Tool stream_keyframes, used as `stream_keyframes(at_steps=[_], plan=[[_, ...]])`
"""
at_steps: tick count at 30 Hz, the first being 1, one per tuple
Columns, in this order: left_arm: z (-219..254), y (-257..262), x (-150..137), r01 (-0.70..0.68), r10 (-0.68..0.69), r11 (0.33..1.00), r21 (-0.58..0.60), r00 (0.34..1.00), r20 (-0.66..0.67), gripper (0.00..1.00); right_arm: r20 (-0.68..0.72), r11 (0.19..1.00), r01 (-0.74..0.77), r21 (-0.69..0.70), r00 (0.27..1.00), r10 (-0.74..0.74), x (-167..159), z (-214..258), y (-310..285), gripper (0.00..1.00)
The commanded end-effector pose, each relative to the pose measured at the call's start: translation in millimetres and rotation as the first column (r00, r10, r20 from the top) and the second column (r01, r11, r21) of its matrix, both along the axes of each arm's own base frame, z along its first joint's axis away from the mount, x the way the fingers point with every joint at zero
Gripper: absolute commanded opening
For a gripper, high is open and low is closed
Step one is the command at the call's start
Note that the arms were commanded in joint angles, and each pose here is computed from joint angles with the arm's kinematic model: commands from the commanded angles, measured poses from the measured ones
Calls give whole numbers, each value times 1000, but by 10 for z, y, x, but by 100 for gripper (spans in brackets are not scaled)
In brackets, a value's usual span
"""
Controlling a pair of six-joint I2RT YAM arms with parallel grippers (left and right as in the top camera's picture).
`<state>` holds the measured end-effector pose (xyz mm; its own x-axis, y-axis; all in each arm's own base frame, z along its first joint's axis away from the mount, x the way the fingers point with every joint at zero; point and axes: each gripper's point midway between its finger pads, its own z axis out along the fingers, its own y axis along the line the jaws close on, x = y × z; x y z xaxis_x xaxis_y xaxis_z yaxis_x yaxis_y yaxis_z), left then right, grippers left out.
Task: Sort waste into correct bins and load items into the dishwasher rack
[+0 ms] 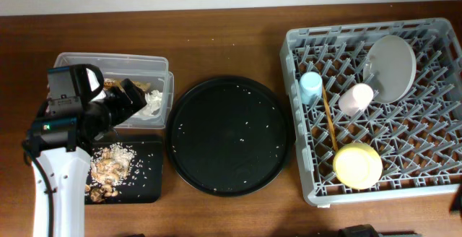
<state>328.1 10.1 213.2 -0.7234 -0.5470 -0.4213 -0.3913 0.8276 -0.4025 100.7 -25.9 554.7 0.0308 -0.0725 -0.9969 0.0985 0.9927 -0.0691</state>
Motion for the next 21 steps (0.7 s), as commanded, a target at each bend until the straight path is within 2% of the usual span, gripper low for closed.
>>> stream_keyframes(at_steps=[1, 4, 9, 12, 16, 21], plan=[[35, 18, 7, -12, 12, 1000, 0, 1000, 9, 99, -21, 993, -117, 4, 993, 117, -343, -219, 149, 98], [35, 18, 7, -12, 12, 1000, 0, 1000, 9, 99, -65, 984, -176, 36, 982, 178, -417, -628, 244, 99], [35, 18, 7, -12, 12, 1000, 0, 1000, 9, 100, 7, 955, -181, 235, 983, 184, 302, -1396, 345, 98], [35, 18, 7, -12, 12, 1000, 0, 1000, 9, 100, 154, 908, -227, 351, 971, 183, 794, -1854, 414, 98], [35, 18, 7, -12, 12, 1000, 0, 1000, 9, 99, 254, 890, -266, 370, 951, 178, 1005, -2350, 439, 98], [35, 18, 7, -12, 12, 1000, -1, 1000, 9, 99, 130, 898, -210, 385, 976, 173, 1316, -3133, 465, 98]])
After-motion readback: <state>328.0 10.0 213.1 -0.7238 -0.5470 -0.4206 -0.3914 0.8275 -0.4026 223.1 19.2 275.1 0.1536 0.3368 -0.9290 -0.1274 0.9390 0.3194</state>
